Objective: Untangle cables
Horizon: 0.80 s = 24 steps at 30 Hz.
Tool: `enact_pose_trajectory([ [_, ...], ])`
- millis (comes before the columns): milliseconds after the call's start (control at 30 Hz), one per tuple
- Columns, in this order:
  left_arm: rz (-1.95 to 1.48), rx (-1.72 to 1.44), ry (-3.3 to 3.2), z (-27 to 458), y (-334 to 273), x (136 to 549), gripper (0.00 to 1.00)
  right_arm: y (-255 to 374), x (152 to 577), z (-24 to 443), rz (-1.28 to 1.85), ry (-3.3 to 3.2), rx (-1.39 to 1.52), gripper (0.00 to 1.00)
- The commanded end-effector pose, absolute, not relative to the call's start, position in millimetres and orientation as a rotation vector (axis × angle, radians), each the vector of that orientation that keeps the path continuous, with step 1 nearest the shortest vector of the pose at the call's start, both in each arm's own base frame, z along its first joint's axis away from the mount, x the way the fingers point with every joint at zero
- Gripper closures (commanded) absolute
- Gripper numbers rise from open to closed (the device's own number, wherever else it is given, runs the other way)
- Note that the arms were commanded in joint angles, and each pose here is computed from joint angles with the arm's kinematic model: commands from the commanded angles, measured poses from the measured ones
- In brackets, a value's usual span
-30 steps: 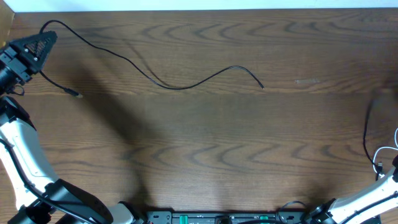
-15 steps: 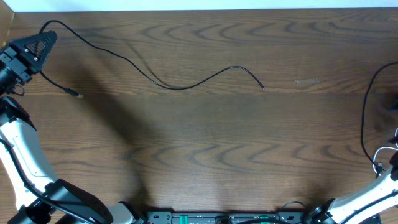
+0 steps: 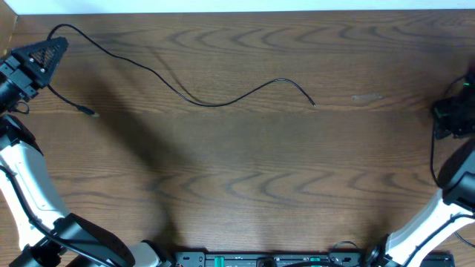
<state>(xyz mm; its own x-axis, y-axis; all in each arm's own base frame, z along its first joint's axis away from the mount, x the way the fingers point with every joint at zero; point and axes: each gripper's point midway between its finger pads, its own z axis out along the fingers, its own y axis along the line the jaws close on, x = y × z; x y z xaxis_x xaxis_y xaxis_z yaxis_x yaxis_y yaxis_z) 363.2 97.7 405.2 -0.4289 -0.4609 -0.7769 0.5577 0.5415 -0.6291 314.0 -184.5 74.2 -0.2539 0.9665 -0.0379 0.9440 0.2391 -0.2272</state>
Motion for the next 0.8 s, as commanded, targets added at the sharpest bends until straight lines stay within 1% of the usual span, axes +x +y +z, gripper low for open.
enact_pose_trajectory([
  [0, -1.132, 0.103, 1.662, 405, 96, 363, 0.92, -181, 306, 74, 0.569, -2.451, -1.704, 0.99],
  [100, -1.131, 0.103, 1.662, 405, 96, 363, 0.93, -149, 299, 61, 0.553, -2.362, -1.747, 0.98],
  [167, -1.132, 0.103, 1.662, 405, 96, 363, 0.93, -125, 286, 48, 0.585, -2.288, -1.763, 0.99],
  [267, -1.132, 0.103, 1.662, 405, 96, 363, 0.93, -108, 277, 34, 0.619, -2.294, -1.706, 0.99],
  [433, -1.132, 0.102, 1.662, 405, 96, 363, 0.93, -95, 265, 16, 0.714, -2.346, -1.605, 0.99],
  [533, -1.132, 0.103, 1.662, 405, 96, 363, 0.93, -89, 257, 7, 0.759, -2.339, -1.617, 0.99],
  [767, -1.176, 0.179, 1.666, 405, 68, 369, 0.93, -72, 240, -23, 0.781, -2.396, -1.551, 0.99],
])
